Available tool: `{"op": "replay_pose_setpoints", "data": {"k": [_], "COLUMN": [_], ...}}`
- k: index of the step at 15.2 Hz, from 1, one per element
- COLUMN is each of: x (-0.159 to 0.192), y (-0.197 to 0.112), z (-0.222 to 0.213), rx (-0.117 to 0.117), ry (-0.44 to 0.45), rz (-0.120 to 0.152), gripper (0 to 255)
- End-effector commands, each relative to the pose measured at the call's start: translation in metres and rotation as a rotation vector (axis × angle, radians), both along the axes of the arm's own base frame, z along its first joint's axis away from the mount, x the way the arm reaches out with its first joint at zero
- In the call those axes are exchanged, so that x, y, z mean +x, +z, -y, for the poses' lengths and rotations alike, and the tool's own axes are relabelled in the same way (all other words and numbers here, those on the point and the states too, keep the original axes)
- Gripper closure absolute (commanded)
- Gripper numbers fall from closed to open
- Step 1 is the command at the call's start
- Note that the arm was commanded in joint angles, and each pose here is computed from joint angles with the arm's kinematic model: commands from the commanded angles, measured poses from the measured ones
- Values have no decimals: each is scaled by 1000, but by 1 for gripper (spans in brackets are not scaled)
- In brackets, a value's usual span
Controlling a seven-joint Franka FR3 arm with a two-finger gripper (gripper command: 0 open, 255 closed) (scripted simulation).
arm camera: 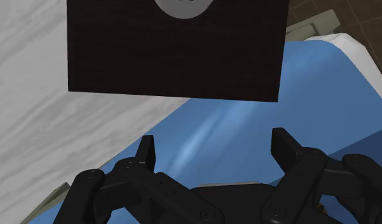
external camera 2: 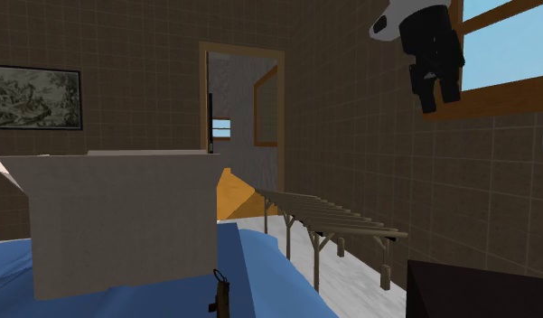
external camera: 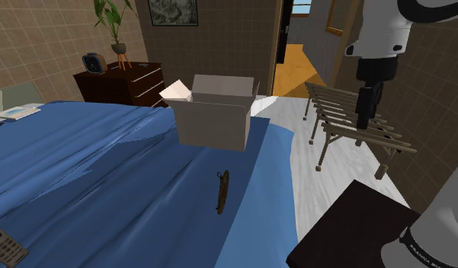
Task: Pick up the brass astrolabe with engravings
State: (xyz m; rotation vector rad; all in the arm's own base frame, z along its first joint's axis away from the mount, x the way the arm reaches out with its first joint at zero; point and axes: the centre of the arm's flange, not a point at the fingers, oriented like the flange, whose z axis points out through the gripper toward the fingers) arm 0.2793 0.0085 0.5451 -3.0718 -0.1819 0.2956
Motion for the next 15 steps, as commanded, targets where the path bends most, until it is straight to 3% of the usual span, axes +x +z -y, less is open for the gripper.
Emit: {"op": "replay_pose_setpoints", "data": {"k": [1,15], "x": [0,119], "y": [0,-65], "z": [0,-134], "rx": [0,-31], "ry": [0,-48], "rz": [0,-41], "gripper": [0,0]}}
